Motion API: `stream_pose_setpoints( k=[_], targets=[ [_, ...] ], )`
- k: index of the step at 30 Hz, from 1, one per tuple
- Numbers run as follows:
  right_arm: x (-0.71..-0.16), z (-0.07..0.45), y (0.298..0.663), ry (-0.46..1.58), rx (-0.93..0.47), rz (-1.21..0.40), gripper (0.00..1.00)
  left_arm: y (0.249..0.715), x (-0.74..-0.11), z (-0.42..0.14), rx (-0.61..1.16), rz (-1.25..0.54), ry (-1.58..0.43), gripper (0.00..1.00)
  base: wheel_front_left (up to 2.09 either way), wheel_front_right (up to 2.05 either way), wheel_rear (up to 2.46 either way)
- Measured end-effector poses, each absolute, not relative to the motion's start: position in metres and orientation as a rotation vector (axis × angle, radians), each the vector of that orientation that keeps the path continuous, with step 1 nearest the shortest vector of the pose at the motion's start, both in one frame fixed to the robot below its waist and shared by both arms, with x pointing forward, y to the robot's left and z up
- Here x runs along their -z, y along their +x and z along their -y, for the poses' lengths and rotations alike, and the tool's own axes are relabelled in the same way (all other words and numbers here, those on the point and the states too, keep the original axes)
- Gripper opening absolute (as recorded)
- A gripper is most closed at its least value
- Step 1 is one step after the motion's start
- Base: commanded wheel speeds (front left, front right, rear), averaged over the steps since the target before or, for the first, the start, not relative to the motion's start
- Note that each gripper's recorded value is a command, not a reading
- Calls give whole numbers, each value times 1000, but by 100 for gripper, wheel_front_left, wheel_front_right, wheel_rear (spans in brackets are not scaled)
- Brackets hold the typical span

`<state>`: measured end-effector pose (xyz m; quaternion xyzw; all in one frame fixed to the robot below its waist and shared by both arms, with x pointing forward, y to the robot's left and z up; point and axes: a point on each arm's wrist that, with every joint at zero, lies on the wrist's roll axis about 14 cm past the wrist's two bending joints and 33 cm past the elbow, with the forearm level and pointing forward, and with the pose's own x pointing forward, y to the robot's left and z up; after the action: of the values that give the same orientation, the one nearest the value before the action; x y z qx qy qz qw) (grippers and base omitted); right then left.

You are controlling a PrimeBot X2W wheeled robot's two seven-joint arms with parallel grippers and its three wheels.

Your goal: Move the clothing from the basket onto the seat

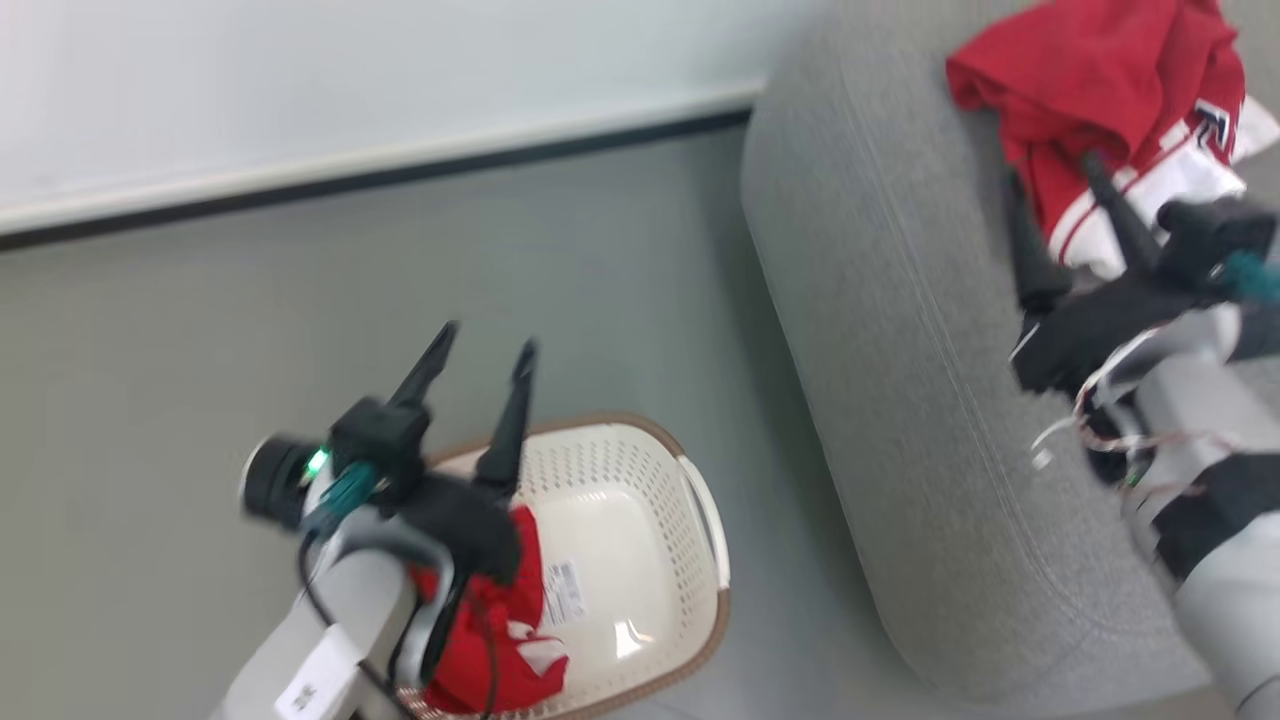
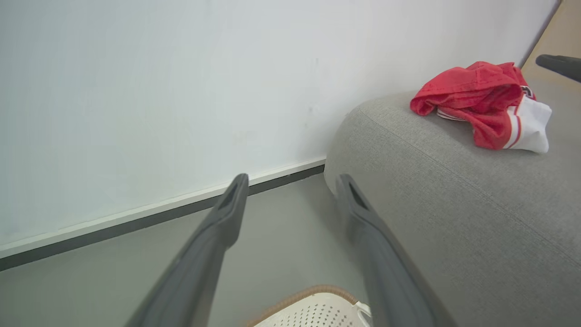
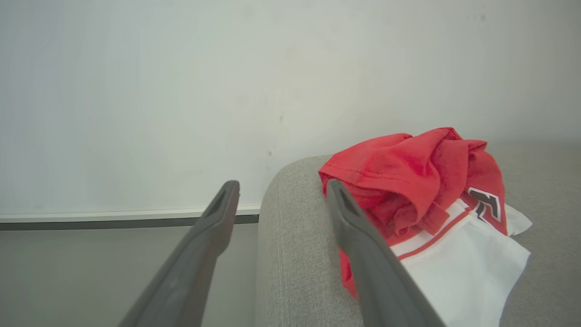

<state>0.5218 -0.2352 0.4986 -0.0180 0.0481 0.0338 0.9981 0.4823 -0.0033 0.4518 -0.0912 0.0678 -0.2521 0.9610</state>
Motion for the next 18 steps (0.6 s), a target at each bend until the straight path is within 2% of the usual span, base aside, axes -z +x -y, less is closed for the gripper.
stream_pose_setpoints(
  k=[8, 18],
  targets=[
    [-499, 189, 488, 29, -121, -72, 100, 448, -443, -70, 313, -181, -174, 100, 0, 0, 0],
    [-517, 133, 448, 71, -208, 9, 100, 402, -462, -145, 101, -115, -205, 100, 0, 0, 0]
  ],
)
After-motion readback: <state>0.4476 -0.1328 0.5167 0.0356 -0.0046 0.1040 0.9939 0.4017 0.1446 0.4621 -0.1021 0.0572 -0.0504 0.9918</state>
